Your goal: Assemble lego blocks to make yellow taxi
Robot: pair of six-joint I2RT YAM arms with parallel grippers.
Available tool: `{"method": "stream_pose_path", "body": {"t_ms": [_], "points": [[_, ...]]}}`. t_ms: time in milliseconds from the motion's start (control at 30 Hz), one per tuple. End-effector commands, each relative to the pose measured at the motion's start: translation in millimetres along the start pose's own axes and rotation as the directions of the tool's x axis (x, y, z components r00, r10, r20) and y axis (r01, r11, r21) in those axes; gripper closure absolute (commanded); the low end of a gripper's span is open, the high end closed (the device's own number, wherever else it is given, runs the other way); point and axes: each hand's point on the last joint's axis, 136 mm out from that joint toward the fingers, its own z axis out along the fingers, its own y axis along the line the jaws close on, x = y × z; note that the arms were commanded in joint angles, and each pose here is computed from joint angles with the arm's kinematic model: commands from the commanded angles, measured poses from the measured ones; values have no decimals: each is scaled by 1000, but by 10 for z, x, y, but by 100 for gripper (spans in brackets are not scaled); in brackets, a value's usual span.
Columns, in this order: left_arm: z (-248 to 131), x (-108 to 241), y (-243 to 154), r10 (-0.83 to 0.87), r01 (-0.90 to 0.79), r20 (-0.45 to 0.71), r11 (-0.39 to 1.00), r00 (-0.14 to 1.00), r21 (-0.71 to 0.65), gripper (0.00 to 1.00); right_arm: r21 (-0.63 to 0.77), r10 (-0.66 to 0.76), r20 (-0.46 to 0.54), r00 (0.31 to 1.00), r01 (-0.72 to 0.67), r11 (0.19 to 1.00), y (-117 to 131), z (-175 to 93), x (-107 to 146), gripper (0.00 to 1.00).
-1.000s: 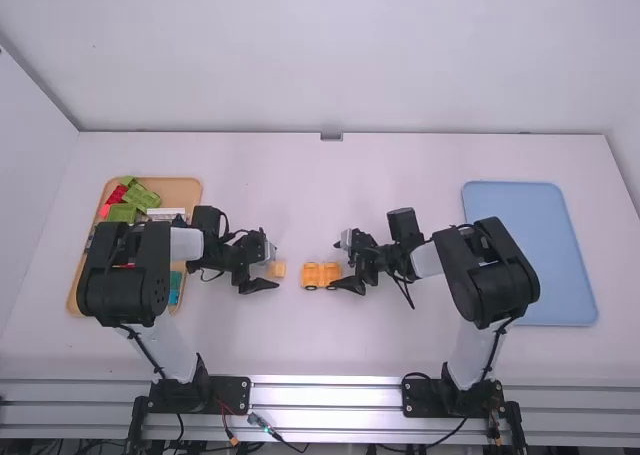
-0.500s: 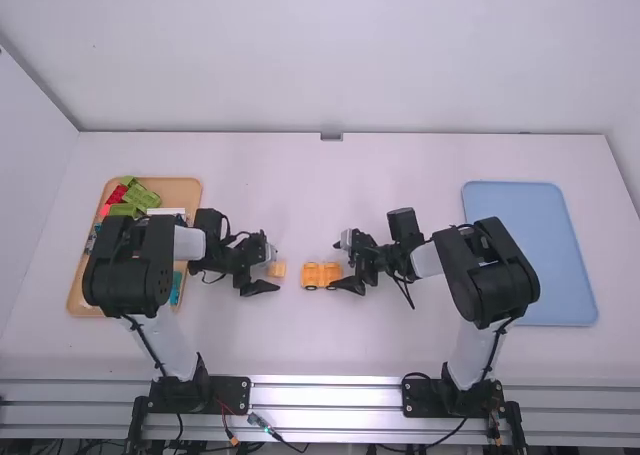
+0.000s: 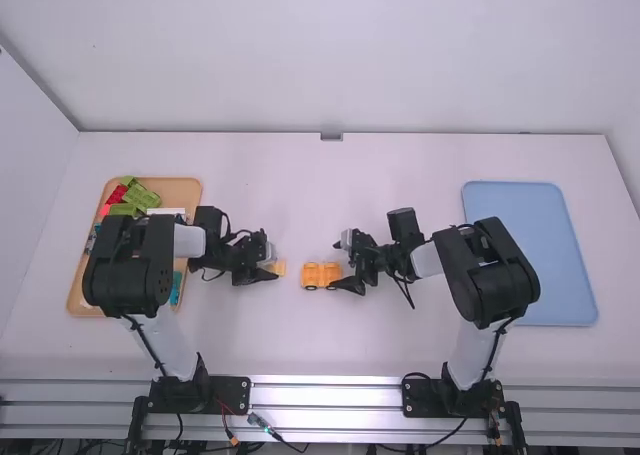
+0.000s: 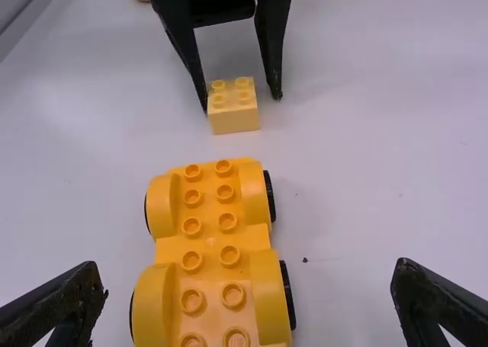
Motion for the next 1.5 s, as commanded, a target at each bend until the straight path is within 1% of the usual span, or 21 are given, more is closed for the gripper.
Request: {"method": "stream_pose_path", "body": {"t_ms": [0,267,567,600,700,767,833,967,1033,1067,1100,1300,1467], "points": [[34,85,-121,-23,23,-3,1000,1000,20,60,-17,28,4,1000,-27,999,50,4,43,1],[34,81,-98,-19,19,-1,1000,1000,12,58,-13,28,1,1000,-28,1000,42,0,49,1],[0,43,-57,-36,36,-2,999,999,25,59,0,39,-24,999,-39,999,29,-1,101,1],[-3,34,-53,-37,36,2,999,999,25,61,-2,41,-23,999,-41,999,33,-1,101,1],[-5,26,-61,-34,34,2,999,999,32,63,-1,41,-24,999,-41,999,34,-1,103,1],[-4,29,-86,-10,10,3,999,1000,39,69,-2,41,-24,999,-41,999,34,0,102,1],[-4,31,-90,-9,9,3,999,1000,40,71,-2,41,-24,999,-41,999,33,-1,102,1],[-5,28,-85,-12,11,3,999,1000,39,72,-2,41,-24,999,-41,999,34,-1,103,1],[-4,29,-79,-8,8,3,999,1000,37,78,-1,41,-24,999,-41,999,34,0,103,1],[-4,27,-72,-6,6,3,999,1000,35,90,-1,42,-24,999,-42,999,33,-1,104,1],[-4,27,-65,-4,4,3,999,1000,32,98,-1,42,-24,999,-42,999,34,-1,103,1],[-38,-21,-37,-27,27,3,999,1000,47,98,14,49,-44,998,-48,999,11,-2,140,1],[-201,-283,5,-94,91,29,991,995,97,98,11,44,-40,998,-44,999,15,-2,133,1]]}}
